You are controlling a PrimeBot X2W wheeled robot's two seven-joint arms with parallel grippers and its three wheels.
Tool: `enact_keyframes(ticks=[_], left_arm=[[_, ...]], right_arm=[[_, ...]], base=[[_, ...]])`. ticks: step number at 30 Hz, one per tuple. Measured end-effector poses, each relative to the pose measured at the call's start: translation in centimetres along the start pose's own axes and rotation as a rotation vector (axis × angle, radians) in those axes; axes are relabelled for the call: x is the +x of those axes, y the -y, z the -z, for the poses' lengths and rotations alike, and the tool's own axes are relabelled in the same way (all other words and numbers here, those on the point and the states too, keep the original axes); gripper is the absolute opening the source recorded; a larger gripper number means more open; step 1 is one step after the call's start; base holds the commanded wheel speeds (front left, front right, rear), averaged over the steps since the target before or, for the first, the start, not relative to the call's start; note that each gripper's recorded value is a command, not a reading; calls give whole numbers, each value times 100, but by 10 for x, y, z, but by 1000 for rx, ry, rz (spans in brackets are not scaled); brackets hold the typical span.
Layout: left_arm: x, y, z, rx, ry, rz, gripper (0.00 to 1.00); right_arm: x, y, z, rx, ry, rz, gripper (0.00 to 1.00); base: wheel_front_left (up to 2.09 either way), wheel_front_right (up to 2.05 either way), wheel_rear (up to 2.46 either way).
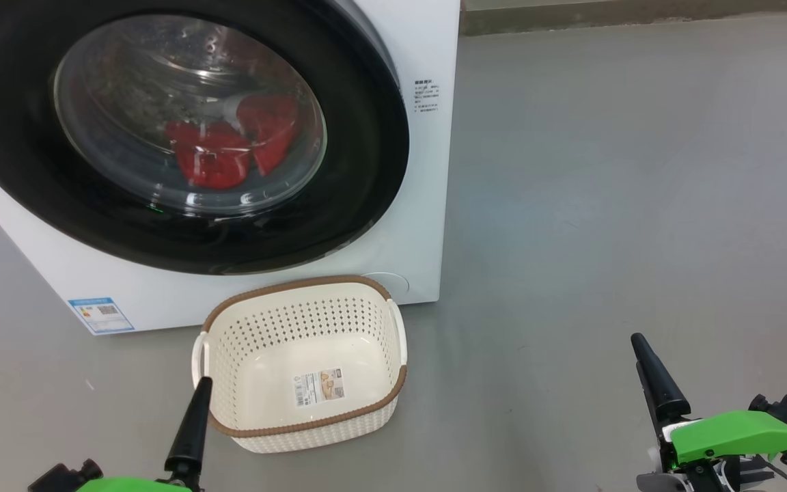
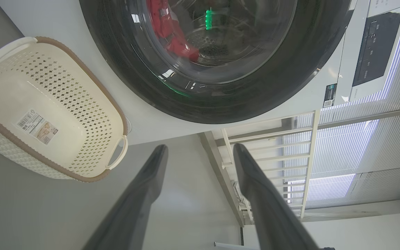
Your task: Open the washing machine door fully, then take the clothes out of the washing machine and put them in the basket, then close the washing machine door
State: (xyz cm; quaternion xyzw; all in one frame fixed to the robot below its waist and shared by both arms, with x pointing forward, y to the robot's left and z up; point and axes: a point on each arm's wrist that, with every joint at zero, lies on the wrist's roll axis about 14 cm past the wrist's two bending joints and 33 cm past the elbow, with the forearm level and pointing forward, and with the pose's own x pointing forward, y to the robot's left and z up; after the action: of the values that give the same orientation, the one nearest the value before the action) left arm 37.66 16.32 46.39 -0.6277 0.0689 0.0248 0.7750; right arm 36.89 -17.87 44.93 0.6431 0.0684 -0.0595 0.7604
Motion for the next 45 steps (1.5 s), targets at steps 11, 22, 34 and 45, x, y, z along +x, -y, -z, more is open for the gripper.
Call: enact_keyframes(ticks=[11, 22, 34, 45], left_arm=[[3, 7, 0, 146, 9, 21, 100], [8, 20, -1, 334, 28, 46, 100], [14, 29, 3, 527, 39, 59, 100], [20, 40, 10, 696, 46, 99, 100]], right_arm=[[5, -8, -2, -166, 15, -22, 100], [8, -19, -3, -321, 26, -53, 100], [11, -29, -1, -471, 38, -88, 100], [16, -39, -1, -626, 53, -121, 100]], base=[[0, 0, 0], [0, 0, 0], [0, 0, 0], [0, 0, 0]])
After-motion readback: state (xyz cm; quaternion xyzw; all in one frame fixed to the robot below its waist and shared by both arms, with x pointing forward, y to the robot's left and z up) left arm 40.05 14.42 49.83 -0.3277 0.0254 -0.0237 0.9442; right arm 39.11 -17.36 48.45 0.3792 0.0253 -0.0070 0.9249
